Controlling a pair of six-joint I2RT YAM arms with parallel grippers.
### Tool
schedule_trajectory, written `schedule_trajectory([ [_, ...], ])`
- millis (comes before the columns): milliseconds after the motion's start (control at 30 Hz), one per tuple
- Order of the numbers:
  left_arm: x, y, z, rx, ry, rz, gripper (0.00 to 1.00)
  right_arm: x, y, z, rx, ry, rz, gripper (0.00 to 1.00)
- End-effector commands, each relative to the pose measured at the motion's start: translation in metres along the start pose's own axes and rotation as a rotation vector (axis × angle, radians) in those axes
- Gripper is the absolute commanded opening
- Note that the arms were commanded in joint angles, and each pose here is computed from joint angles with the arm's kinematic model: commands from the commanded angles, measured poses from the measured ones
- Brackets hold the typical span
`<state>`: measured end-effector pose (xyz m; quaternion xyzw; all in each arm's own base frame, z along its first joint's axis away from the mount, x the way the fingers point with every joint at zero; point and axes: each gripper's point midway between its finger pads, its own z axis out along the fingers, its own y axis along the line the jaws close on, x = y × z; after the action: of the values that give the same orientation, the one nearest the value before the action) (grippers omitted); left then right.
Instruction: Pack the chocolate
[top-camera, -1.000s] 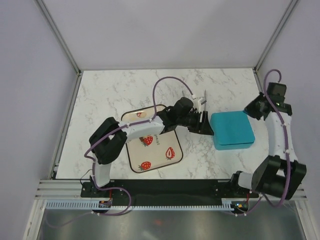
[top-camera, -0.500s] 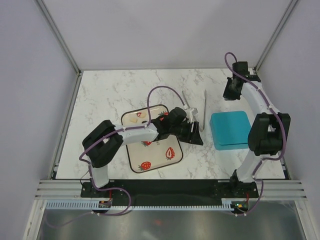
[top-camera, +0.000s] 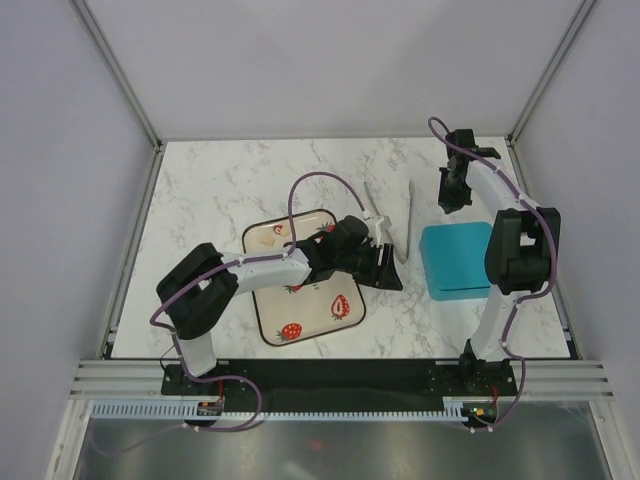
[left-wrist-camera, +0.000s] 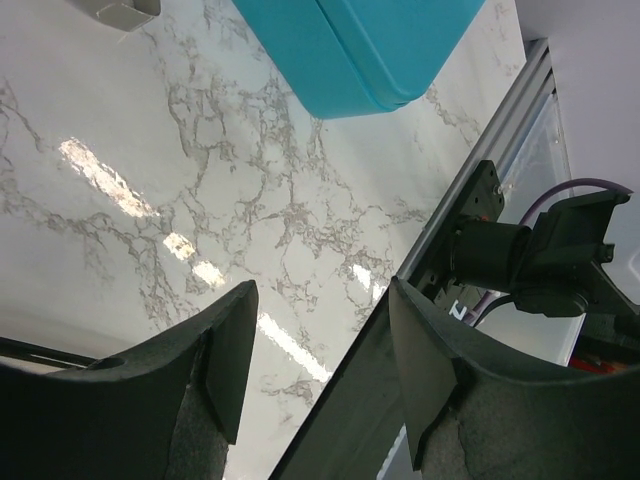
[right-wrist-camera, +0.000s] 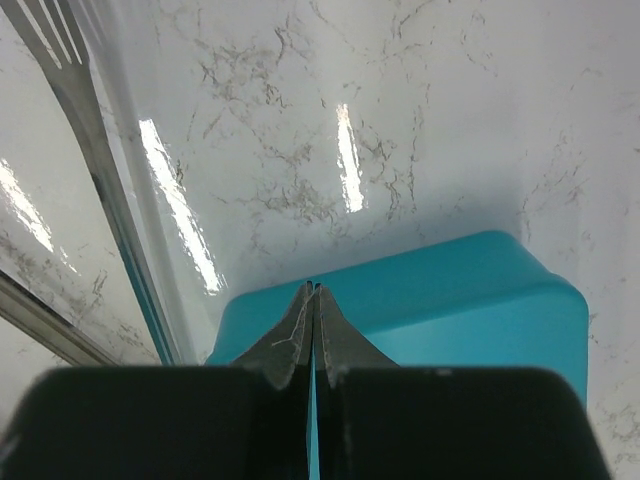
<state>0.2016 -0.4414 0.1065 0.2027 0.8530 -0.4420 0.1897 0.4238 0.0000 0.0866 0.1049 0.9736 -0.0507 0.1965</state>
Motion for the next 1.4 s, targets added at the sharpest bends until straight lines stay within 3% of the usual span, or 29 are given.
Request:
schedule_trajectory([
  [0,-0.016,-0.012,-0.011,0.019,-0.075,0.076,0.62,0.004,-0.005,0.004,0.024,0.015,-0.025,0.01],
  [333,-0.015,-0.012,-0.018,0.017,-0.082,0.077,0.62,0.032,-0.015,0.011,0.062,0.072,-0.030,0.00],
  [700,-0.015,-0.013,-0.017,0.025,-0.085,0.066,0.62,0.031,-0.022,-0.013,0.072,-0.046,0.046,0.01],
  [800,-0.019,-0.014,-0.012,0.029,-0.087,0.074,0.63,0.018,-0.026,-0.026,0.083,-0.100,0.083,0.11],
  [833,-0.024,-0.016,-0.007,0.031,-0.092,0.075,0.63,0.006,-0.031,-0.038,0.084,-0.143,0.130,0.22],
  [967,-0.041,-0.027,0.011,0.062,-0.098,0.064,0.66,-0.001,-0.070,-0.067,0.132,-0.194,0.323,0.46],
  [1033,-0.056,-0.037,0.019,0.087,-0.115,0.064,0.67,0.017,-0.084,-0.077,0.119,-0.193,0.390,0.50],
  [1067,-0.052,-0.035,0.030,0.105,-0.088,0.049,0.67,0.024,-0.095,-0.078,0.116,-0.187,0.466,0.58],
  [1133,-0.064,-0.044,0.038,0.133,-0.099,0.055,0.68,0.052,-0.111,-0.084,0.134,-0.181,0.557,0.61],
  [1267,-0.064,-0.028,0.068,0.102,-0.077,0.032,0.70,0.098,-0.142,-0.088,0.104,-0.176,0.786,0.77],
  [1367,-0.067,-0.025,0.079,0.091,-0.067,0.015,0.71,0.109,-0.149,-0.088,0.074,-0.221,0.830,0.82],
])
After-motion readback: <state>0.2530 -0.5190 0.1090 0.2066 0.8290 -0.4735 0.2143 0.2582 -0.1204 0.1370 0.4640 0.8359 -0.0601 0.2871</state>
